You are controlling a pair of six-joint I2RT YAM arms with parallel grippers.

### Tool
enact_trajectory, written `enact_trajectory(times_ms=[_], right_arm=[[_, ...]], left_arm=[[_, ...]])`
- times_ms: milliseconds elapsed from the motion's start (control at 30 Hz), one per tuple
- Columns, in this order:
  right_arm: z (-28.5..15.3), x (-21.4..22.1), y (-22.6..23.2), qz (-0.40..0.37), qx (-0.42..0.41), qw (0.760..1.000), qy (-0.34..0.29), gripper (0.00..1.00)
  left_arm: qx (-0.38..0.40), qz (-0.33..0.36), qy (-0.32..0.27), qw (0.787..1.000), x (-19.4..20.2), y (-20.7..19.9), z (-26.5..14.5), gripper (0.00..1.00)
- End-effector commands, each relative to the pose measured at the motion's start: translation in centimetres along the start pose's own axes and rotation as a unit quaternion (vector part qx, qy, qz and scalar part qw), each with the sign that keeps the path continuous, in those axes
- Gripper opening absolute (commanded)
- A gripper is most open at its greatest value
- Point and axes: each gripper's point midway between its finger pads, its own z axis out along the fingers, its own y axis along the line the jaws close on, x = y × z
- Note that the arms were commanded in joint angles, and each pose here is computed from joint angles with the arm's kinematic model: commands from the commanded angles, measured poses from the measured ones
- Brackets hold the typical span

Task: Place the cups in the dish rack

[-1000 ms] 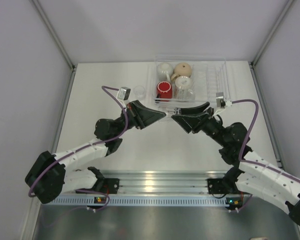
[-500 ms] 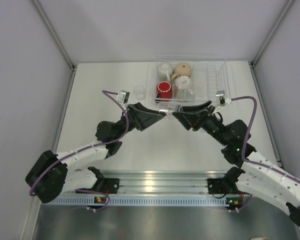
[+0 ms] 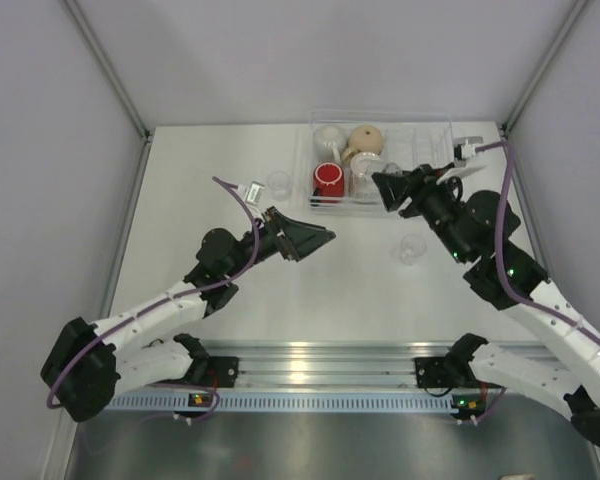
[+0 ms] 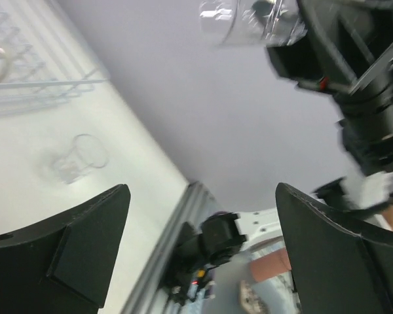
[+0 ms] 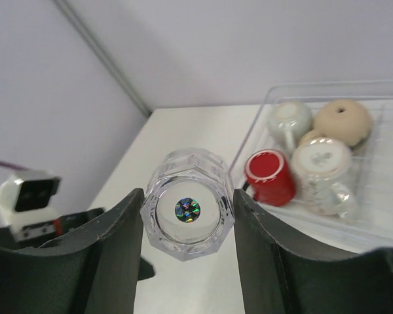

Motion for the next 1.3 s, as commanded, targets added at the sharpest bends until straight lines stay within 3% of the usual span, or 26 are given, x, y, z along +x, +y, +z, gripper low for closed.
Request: enact_trajectory(times_ms=[0,67,100,133,233,500,633,933,1267], right_arm=[[1.2,-1.4,-5.5,-0.099,0.135,0.985,0.033,0.00],[3.1,-2.1,-7.0,-0.120,0.161,0.978,0.050,0.00],[3.6,-3.0,-9.2,-0.122,0.187,0.973,0.051,0.00],[3.9,-4.3,-10.0,-0.126,0.203,0.970,0.047,0.00],[6.0,-5.7,-14.5,-0.147,0.263,0.952,0.051,0.00],[12.6,-4.7,-25.3,-0.172,0.351,0.916,0.095,0.00],[15.0,-3.2,-29.9,-0.174,0.380,0.901,0.117,0.00],[18.1,0.3,-36.5,-0.157,0.384,0.897,0.154,0.00],[20.0,3.5,-39.2,-0.130,0.352,0.911,0.174,0.00]], left_arm=[[-0.123,0.108,0.030,0.986,-1.0,2.6,-1.1,0.98],[-0.176,0.170,0.048,0.968,-2.4,3.0,-1.5,0.98],[-0.239,0.170,0.094,0.951,-1.1,5.3,-3.4,0.98],[-0.257,0.195,0.081,0.943,-2.8,4.6,-3.3,0.98],[-0.310,0.243,0.113,0.912,-3.2,5.7,-5.7,0.98],[-0.341,0.301,0.101,0.885,-3.7,6.5,-9.7,0.98],[-0.329,0.286,0.100,0.895,-3.1,6.1,-9.5,0.98],[-0.332,0.300,0.078,0.891,-4.4,5.2,-9.9,0.97],[-0.342,0.301,0.065,0.888,-5.0,5.2,-10.1,0.97]])
